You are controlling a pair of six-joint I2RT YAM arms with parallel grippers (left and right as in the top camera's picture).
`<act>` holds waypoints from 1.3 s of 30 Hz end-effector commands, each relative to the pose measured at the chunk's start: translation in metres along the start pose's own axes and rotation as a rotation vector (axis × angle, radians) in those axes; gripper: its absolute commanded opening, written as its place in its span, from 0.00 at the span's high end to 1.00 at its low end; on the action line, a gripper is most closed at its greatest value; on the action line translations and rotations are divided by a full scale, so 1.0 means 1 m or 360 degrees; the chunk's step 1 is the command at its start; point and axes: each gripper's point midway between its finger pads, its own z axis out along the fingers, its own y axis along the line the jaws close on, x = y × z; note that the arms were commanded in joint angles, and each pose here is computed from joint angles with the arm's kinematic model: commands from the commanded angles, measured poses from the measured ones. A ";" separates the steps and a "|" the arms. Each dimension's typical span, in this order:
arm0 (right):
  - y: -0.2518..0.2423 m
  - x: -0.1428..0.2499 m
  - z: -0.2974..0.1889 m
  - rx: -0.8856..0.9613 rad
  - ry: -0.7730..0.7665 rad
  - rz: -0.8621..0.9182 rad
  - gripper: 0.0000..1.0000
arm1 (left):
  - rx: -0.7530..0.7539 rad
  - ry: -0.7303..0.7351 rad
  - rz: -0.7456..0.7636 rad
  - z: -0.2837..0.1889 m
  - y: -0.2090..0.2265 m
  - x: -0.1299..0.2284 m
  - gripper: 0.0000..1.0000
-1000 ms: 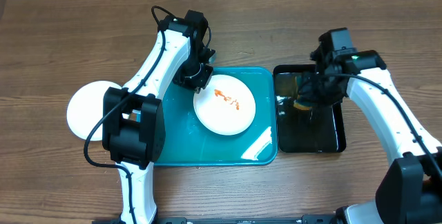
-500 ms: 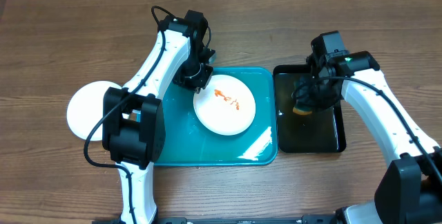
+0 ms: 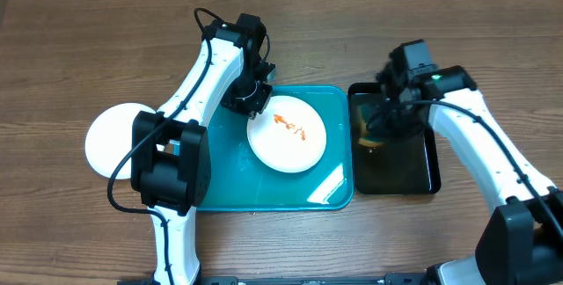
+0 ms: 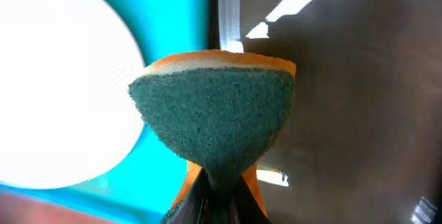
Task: Clean dirty plates on tray and stack at the side
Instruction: 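Carry the sponge with the right gripper onto the white plate, then scrub the white plate surface with the sponge in the right gripper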
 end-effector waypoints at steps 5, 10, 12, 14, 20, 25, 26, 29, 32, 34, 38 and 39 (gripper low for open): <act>0.102 -0.003 0.003 -0.0355 -0.0131 -0.0478 0.96 | 0.0079 0.0009 0.0201 -0.004 -0.025 0.005 0.96; 0.132 0.000 0.018 -0.0407 -0.0126 -0.0448 0.96 | 0.0081 0.0020 0.0206 -0.003 -0.027 0.007 0.96; 0.138 0.001 0.029 -0.0415 -0.0097 -0.0379 0.96 | 0.0080 0.0022 0.0209 -0.003 -0.028 0.007 0.96; 0.142 0.001 0.035 -0.0421 -0.0090 -0.0369 0.96 | 0.0080 0.0022 0.0209 -0.003 -0.028 0.007 0.96; 0.156 0.002 0.050 -0.0473 -0.0071 -0.0412 0.96 | 0.0082 0.0022 0.0202 -0.003 -0.028 0.007 0.96; 0.160 -0.005 0.062 -0.0488 -0.0086 -0.0354 0.96 | 0.0081 0.0022 0.0202 -0.003 -0.028 0.007 0.96; 0.161 -0.007 0.063 -0.0495 -0.0096 -0.0349 0.96 | 0.0081 0.0023 0.0196 -0.003 -0.028 0.007 0.96; 0.163 -0.012 0.069 -0.0505 -0.0114 -0.0348 0.96 | 0.0082 0.0023 0.0183 -0.003 -0.028 0.007 0.96; 0.162 -0.014 0.076 -0.0503 -0.0115 -0.0349 0.96 | 0.0081 0.0023 0.0179 -0.003 -0.028 0.007 0.96; 0.160 -0.015 0.083 -0.0484 -0.0110 -0.0338 0.96 | 0.0081 0.0023 0.0179 -0.003 -0.028 0.007 0.96; 0.151 -0.015 0.101 -0.0421 -0.0077 -0.0281 0.96 | 0.0081 0.0023 0.0173 -0.003 -0.028 0.007 0.96; 0.148 -0.015 0.104 -0.0402 -0.0071 -0.0272 0.96 | 0.0081 0.0024 0.0173 -0.003 -0.028 0.007 0.96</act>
